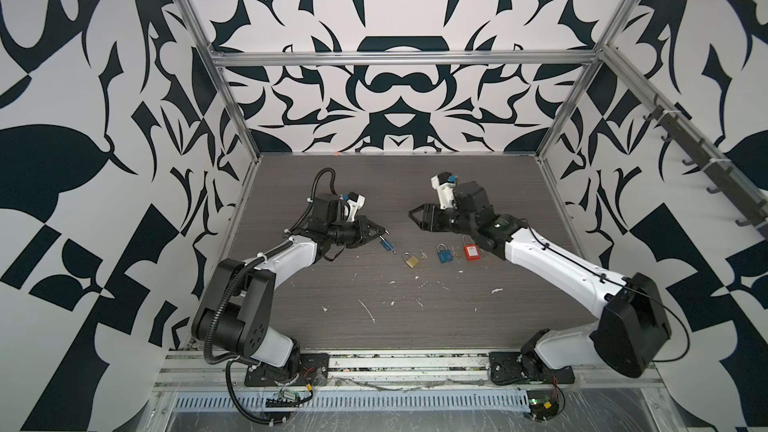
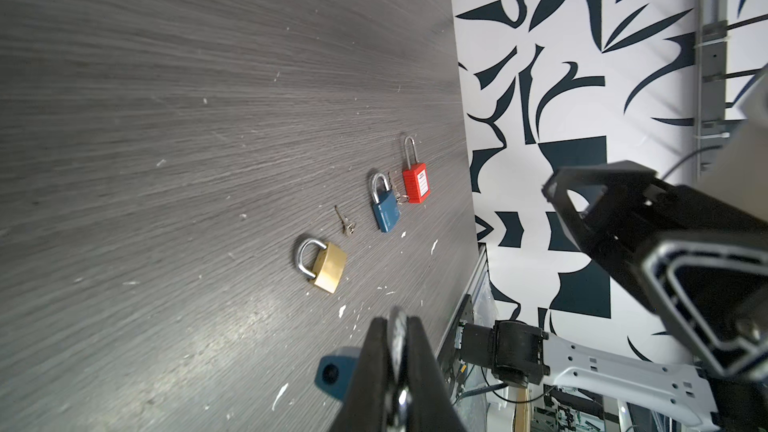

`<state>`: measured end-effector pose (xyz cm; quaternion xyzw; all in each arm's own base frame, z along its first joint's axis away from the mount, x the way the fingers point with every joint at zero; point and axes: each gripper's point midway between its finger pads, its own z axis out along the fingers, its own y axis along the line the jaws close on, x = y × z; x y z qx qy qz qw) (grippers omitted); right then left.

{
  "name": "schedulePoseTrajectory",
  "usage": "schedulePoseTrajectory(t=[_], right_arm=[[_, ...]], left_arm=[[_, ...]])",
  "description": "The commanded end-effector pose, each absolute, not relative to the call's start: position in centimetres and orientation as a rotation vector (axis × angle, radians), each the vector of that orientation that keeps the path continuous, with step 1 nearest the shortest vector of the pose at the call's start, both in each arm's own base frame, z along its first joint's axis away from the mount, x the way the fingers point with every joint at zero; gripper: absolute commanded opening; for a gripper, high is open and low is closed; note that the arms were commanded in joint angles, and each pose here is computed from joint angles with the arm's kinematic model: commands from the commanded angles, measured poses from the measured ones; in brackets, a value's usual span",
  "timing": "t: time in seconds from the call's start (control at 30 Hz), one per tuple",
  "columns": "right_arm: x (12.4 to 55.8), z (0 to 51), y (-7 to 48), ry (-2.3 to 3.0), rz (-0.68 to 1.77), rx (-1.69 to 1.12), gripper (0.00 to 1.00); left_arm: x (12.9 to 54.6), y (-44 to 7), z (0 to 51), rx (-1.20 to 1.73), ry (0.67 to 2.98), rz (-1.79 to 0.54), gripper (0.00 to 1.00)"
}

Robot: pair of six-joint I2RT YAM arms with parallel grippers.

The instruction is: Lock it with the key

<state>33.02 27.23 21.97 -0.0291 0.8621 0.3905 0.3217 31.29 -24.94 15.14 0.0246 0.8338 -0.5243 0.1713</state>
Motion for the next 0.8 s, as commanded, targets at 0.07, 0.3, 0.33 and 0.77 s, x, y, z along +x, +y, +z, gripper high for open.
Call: schedulePoseTrajectory(t=[0.07,0.3,0.33,0.77], right_arm=[[29.2,24.5,31.2,2.197,1.701,0.18,0.59],[27.5,27.1,33.8,1.913,2.138,0.263,0.63],[27.3,27.3,34.4,1.896,2.166,0.258,0.63],[28.6,25.2,36.3,1.782,2.301,0.381,0.62]], left_arm=[[32.4,-25.4,19.3,0.097,2.216,-1.537,0.0],[32.6,-25.2,22.1,0.059,2.078,-1.577,0.0],[32.6,-25.2,22.4,0.061,2.065,-1.586,0.0],[31.9,-25.0,23.5,0.058,2.02,-1.626,0.0]])
